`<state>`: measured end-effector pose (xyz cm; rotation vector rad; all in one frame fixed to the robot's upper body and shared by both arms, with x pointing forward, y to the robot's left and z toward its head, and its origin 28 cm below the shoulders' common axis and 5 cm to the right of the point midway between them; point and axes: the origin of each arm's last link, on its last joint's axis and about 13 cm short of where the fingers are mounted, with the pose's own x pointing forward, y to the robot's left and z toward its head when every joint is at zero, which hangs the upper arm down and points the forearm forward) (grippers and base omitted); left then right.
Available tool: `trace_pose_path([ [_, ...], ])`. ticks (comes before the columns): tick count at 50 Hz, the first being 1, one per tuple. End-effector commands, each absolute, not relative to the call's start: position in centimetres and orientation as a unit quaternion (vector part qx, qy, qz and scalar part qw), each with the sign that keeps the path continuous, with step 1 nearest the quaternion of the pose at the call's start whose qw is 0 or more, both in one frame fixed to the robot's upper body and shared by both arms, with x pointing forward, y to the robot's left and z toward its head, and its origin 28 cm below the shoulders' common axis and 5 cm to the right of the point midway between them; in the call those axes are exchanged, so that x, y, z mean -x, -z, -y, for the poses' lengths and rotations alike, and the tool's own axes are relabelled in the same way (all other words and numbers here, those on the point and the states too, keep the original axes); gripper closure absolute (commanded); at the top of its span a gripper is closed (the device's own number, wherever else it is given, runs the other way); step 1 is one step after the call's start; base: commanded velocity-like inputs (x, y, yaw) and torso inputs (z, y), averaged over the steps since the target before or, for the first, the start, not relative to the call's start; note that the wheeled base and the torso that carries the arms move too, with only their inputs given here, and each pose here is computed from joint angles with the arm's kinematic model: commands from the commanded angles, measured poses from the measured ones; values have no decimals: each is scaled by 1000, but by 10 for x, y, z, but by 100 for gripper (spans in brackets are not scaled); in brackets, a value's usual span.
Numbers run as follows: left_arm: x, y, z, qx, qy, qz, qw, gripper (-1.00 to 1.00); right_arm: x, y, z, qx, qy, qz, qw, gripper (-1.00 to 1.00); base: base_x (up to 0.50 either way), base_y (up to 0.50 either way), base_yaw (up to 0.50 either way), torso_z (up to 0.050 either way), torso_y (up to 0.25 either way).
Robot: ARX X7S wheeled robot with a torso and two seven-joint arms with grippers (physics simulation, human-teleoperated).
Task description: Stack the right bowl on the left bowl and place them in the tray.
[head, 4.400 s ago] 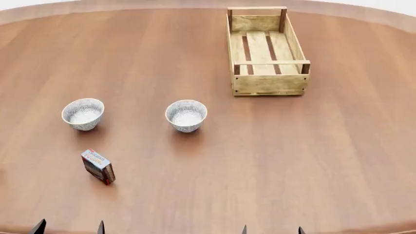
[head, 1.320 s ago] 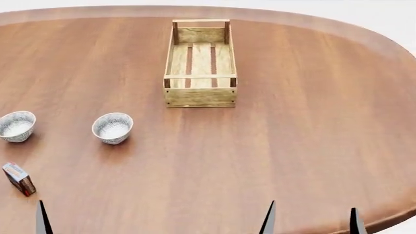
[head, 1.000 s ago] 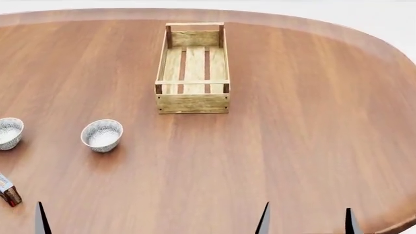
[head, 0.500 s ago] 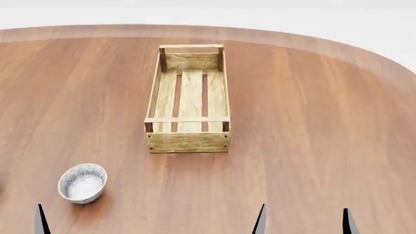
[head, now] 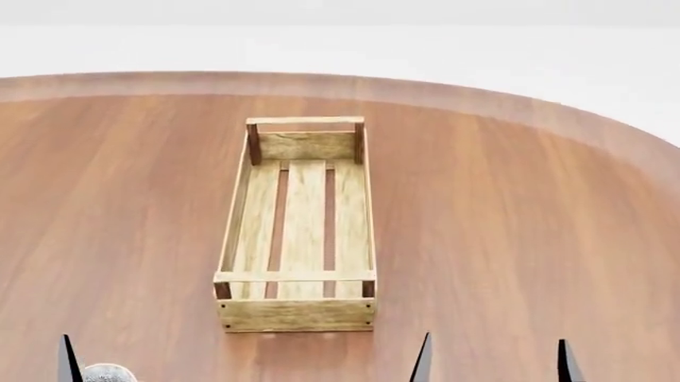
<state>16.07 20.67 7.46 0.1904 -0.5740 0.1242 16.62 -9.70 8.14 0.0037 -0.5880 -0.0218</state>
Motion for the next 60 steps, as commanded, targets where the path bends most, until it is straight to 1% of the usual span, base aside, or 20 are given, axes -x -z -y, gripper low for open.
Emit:
trace_pose_path([
  [1,-161,-78,-208,-96,-65,287,951,-100,-168,-83,97,10,10,293,956,-100,500,0,0,0,0],
  [41,-160,-81,-210,-90,-67,290,950,-100,-167,-81,94,11,-1,298,954,-100,500,4,0,0,0],
  [52,-159,-80,-211,-86,-70,281,953,-100,-168,-79,95,11,2,294,956,-100,31,1,0,0,0],
  [57,-160,-79,-210,-101,-71,276,953,-100,-168,-78,95,12,2,293,956,-100,0,0,0,0,0],
  [60,-160,-79,-210,-107,-72,277,952,-100,-168,-78,95,12,2,293,956,-100,0,0,0,13,-210],
])
